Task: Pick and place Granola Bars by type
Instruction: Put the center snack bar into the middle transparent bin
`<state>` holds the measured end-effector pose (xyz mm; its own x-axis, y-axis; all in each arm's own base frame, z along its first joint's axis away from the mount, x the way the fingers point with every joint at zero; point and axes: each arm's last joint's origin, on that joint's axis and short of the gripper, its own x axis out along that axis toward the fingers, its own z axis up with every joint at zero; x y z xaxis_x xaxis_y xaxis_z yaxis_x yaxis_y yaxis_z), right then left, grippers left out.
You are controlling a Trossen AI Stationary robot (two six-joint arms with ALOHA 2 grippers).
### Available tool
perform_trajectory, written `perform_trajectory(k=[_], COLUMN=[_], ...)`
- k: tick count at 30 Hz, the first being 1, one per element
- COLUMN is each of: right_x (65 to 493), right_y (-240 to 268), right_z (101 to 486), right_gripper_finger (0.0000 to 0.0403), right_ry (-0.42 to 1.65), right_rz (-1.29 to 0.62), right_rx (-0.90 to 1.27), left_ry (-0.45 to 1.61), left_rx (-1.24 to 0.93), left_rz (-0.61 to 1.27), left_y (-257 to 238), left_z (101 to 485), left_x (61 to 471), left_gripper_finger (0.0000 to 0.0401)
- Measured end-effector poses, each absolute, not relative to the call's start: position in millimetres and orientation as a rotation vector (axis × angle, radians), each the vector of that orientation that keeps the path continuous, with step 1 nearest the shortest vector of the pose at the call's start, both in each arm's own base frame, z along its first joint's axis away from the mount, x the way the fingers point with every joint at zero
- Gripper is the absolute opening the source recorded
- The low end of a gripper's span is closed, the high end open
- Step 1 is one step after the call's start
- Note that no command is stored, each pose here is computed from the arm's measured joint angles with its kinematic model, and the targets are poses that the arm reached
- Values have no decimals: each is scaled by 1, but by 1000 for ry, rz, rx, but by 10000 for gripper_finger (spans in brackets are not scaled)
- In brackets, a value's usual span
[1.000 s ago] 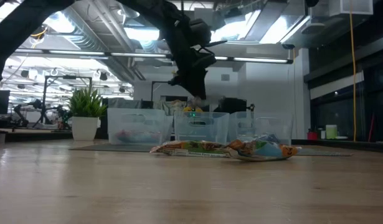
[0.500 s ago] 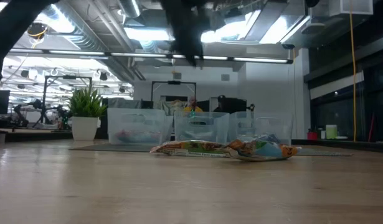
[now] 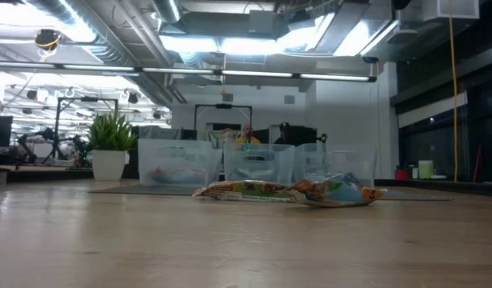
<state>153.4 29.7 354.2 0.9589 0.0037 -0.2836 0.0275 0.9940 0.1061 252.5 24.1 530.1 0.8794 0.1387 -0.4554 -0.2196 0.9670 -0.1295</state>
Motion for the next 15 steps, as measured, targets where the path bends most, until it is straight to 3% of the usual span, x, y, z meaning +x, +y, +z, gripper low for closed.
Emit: perform_trajectory(k=[6,15], right_x=[153,153], right_y=[30,30], right_z=[354,354], right_gripper_finger=[162,162], right_ry=[287,286], right_rz=[-12,-12], right_rx=[110,108], left_ry=[438,647], left_rx=[-181,-151], left_rz=[195,151], left_y=[7,-13], left_z=[534,492], left_x=[246,301], left_gripper_finger=[195,194])
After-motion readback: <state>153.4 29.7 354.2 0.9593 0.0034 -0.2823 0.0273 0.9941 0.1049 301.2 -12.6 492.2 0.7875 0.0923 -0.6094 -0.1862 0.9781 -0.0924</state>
